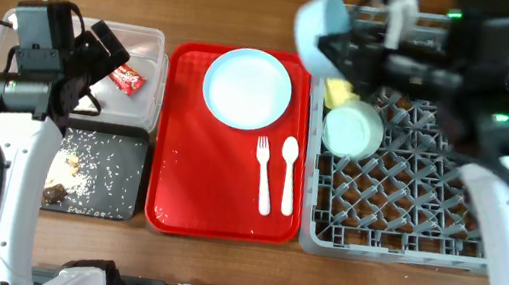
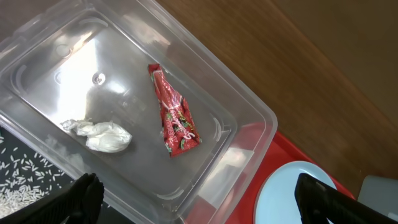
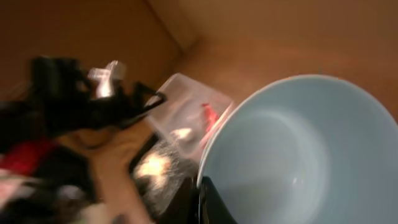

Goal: Sort waste into correct bins and load items into the dishwasher rack
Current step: 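Carry the light-blue bowl into the rack and release it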

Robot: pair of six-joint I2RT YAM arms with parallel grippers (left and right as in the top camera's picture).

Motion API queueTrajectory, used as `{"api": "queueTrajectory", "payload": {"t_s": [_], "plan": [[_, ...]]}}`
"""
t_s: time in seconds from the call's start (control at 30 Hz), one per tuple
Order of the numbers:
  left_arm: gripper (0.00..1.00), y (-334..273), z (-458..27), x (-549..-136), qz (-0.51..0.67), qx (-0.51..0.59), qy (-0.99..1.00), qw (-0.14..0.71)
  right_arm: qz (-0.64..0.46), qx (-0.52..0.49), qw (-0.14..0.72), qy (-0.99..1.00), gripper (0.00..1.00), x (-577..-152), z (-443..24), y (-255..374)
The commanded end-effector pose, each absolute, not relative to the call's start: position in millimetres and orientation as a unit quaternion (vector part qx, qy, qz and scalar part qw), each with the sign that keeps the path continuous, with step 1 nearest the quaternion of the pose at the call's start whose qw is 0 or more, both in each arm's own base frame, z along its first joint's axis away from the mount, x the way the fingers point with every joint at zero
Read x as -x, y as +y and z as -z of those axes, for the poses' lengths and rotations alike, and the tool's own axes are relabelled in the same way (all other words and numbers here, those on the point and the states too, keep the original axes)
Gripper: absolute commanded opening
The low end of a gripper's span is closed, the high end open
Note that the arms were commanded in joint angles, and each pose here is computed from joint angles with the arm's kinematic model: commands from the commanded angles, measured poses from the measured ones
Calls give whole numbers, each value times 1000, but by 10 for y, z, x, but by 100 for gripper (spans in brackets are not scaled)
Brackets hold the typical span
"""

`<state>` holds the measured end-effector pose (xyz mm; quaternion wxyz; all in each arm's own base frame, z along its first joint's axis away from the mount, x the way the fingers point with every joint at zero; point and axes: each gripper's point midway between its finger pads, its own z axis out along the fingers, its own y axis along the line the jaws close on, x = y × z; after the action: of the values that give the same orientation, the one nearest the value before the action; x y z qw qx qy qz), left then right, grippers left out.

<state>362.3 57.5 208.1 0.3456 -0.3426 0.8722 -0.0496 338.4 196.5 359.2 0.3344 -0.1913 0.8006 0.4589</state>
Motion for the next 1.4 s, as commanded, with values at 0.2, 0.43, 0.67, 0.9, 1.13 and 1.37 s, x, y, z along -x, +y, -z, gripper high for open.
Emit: {"api": "queueTrajectory", "payload": {"t_s": [0.2, 0.43, 0.67, 0.9, 1.13, 1.37], "plan": [[100, 586, -2123, -3640, 53, 347, 868, 351, -649, 155, 183, 722, 4, -2747, -3411, 1644], [100, 586, -2123, -3640, 53, 347, 868, 351, -701, 92, 183, 683, 4, -2574, -2989, 1419], [100, 586, -2123, -3640, 53, 347, 868, 351, -695, -10, 196, 691, 4, -2485, -2327, 1079], [100, 586, -2123, -3640, 53, 347, 868, 351, -674, -40, 199, 711, 5, -2394, -1940, 963], [100, 586, -2123, -3640, 53, 347, 868, 351, -677, -57, 181, 711, 4, -2341, -1784, 982], [100, 586, -2123, -3640, 53, 347, 868, 351, -661, -66, 163, 729, 7, -2319, -1595, 983]]}}
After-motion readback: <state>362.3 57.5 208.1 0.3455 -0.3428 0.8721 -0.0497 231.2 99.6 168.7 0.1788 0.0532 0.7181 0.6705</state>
